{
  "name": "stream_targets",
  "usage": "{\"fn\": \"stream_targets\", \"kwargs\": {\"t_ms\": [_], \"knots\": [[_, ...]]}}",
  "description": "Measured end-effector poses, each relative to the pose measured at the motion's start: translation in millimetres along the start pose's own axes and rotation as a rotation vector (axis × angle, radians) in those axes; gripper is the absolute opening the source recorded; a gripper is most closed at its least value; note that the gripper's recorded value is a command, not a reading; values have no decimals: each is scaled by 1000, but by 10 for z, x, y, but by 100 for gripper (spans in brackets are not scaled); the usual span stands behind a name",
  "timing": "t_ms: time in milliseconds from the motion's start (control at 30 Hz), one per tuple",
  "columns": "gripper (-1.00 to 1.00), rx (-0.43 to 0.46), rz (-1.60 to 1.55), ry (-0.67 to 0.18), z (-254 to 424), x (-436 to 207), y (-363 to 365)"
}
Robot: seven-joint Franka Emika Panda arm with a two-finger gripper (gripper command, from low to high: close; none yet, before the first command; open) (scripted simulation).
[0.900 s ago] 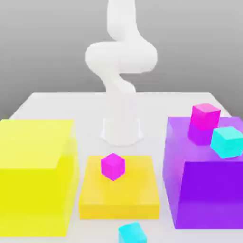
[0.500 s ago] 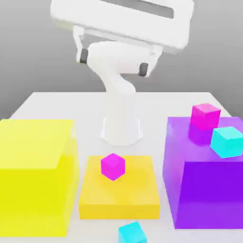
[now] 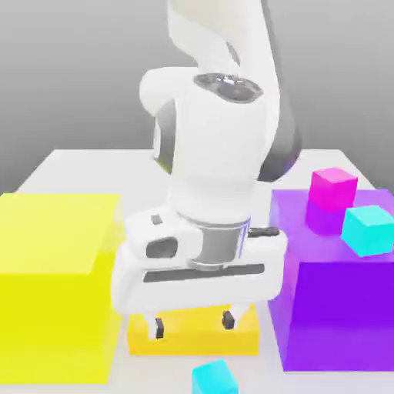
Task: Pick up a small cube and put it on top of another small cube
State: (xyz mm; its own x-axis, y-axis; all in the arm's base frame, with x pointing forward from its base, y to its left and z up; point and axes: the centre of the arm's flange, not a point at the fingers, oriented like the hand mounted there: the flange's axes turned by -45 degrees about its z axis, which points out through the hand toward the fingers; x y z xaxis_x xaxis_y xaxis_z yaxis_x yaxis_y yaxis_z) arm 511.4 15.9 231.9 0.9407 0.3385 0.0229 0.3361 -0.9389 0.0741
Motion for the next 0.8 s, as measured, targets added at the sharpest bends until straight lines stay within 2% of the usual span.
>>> {"fn": "stream_targets", "kwargs": {"t_ms": [100,200,233,467,633,800], "knots": [[0,62,-29,-17,378,-41,-121],[0,74,-32,-19,784,-50,-164],[-100,74,-33,-20,915,-60,-179],[-100,75,-33,-20,940,-62,-183],[-100,74,-51,-19,421,-41,-171],[-100,21,16,-44,-109,188,-409]]}}
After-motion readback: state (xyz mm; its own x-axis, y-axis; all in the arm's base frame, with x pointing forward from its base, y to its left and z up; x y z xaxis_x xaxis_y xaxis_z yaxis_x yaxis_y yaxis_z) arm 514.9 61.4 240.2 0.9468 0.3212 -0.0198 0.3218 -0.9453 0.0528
